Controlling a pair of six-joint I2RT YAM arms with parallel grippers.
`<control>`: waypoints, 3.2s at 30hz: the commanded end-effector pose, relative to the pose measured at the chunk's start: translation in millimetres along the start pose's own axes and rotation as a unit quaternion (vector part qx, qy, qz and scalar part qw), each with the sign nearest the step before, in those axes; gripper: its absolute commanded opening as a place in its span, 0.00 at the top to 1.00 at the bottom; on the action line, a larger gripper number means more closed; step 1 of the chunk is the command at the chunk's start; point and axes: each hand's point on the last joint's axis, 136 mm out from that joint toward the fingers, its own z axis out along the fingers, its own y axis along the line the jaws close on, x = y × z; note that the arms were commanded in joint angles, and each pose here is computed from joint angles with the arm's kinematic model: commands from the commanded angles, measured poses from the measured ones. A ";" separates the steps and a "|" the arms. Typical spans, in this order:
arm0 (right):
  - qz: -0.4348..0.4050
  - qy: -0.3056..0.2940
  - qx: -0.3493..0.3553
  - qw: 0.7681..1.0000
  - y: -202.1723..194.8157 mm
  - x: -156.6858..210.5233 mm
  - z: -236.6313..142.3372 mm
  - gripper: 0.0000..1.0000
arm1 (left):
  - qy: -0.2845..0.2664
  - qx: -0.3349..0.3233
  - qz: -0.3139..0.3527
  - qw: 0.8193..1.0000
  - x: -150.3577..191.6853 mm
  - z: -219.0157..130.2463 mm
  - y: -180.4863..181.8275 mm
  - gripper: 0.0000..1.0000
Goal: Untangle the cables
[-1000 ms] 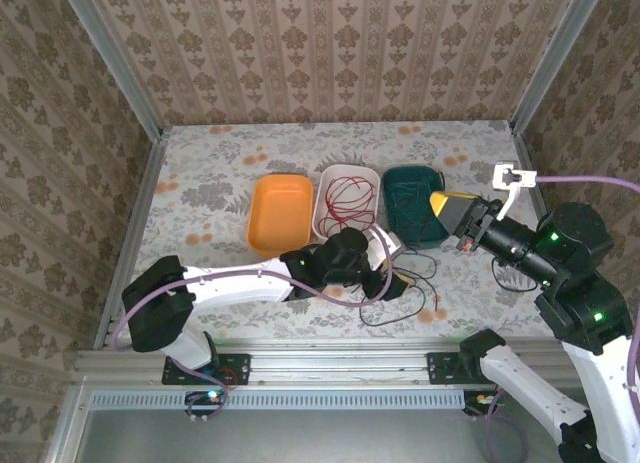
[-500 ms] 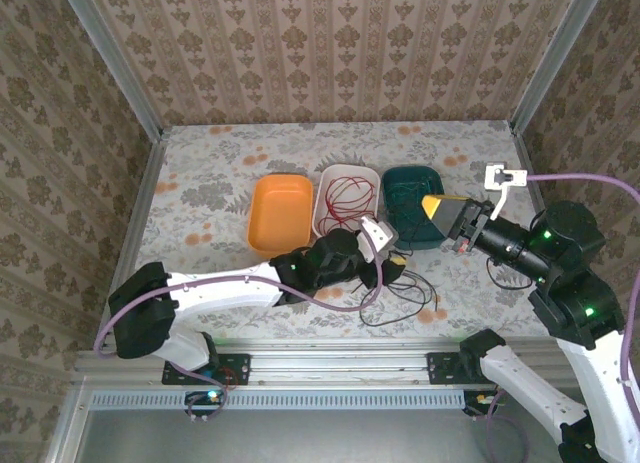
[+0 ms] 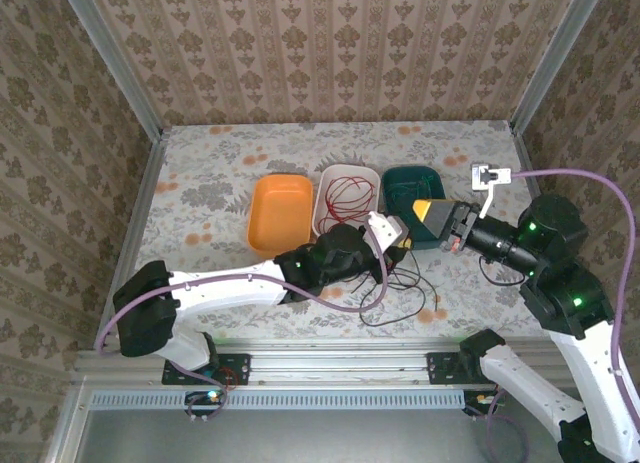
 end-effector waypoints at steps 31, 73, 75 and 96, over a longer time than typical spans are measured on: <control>0.057 0.030 0.026 0.998 -34.9 14.6 20.5 1.00 | -0.003 0.055 0.000 0.998 -29.0 -21.8 -26.0 0.47; 0.069 0.044 0.189 0.979 -118.7 67.9 -6.0 0.34 | 0.023 -0.351 -0.137 0.926 -18.1 -156.4 257.4 1.00; 0.070 0.046 0.188 0.979 -118.3 68.7 -5.8 0.34 | 0.046 -0.355 -0.147 0.922 8.8 -150.4 261.9 1.00; 0.063 0.058 0.193 0.978 -118.2 77.0 -13.7 0.35 | 0.207 -0.444 -0.226 0.842 123.9 -125.0 309.9 0.36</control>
